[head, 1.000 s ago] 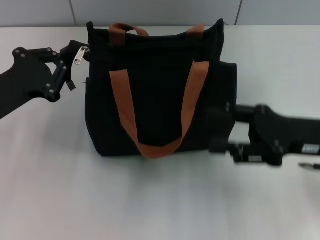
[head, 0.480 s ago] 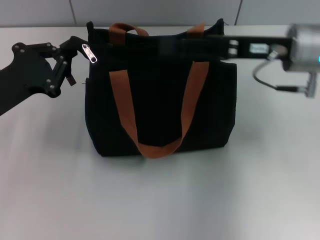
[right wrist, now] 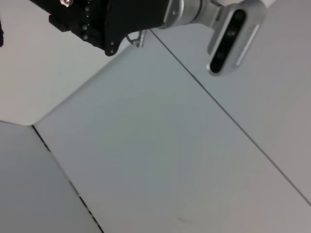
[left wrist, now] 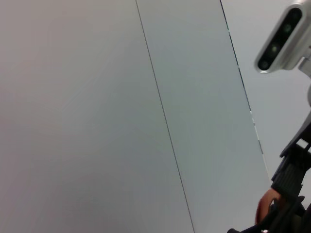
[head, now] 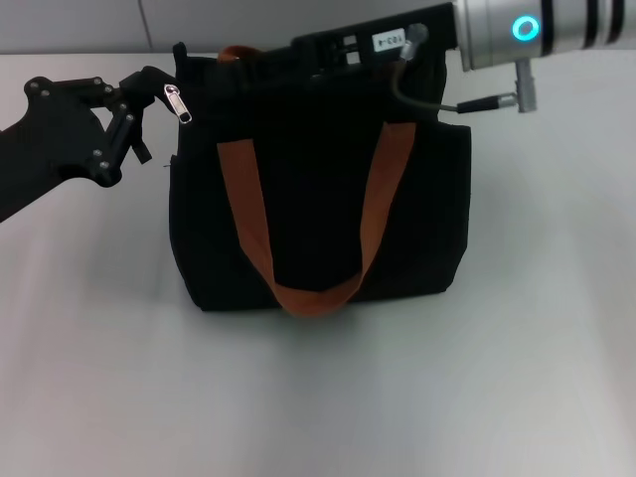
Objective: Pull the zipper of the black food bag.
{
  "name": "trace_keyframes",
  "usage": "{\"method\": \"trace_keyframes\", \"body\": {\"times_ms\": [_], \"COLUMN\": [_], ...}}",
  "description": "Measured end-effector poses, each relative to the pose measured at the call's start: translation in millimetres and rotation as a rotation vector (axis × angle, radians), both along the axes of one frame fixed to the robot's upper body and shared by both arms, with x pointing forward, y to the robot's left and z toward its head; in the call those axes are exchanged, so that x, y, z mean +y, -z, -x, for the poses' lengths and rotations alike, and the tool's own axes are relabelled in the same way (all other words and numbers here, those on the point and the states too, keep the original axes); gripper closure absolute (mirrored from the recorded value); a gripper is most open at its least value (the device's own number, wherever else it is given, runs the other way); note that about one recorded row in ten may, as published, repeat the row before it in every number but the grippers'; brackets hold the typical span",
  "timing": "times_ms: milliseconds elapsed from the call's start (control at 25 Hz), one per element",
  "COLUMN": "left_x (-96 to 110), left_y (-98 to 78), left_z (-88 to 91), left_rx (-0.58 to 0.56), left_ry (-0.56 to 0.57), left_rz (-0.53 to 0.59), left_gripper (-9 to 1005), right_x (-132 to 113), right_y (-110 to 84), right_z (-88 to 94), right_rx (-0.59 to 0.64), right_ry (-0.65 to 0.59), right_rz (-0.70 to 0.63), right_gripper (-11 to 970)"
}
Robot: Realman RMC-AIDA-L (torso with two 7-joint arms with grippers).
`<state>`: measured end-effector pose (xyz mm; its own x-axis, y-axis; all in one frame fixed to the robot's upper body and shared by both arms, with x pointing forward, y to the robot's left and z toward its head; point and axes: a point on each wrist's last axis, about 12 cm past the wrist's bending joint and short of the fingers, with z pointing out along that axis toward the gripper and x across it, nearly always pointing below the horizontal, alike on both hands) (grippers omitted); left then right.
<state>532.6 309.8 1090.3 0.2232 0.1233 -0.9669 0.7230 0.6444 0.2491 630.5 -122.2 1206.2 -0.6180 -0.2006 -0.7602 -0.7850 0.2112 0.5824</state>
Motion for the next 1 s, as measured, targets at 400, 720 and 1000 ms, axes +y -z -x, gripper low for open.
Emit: {"method": "trace_keyframes", "body": {"times_ms": [400, 720, 1000], "left_x": [-2, -2, -2], "left_y": [0.8, 0.9, 0.9], "left_z": [-0.1, 0.0, 0.0], "left_rx": [0.006, 0.01, 0.01], "left_ry": [0.002, 0.003, 0.004], "left_rz": [0.007, 0.01, 0.011], "left_gripper": [973, 972, 972], "right_x": [23, 38, 44], "right_y": [-8.6, -11.9, -12.0], "right_z": [-8.5, -8.4, -9.9], "right_rx": [0.039, 0.041, 0.029], "right_ry": [0.011, -0.003, 0.002], "right_rz": [0.117, 0.163, 0.177], "right_gripper": [432, 471, 505]}}
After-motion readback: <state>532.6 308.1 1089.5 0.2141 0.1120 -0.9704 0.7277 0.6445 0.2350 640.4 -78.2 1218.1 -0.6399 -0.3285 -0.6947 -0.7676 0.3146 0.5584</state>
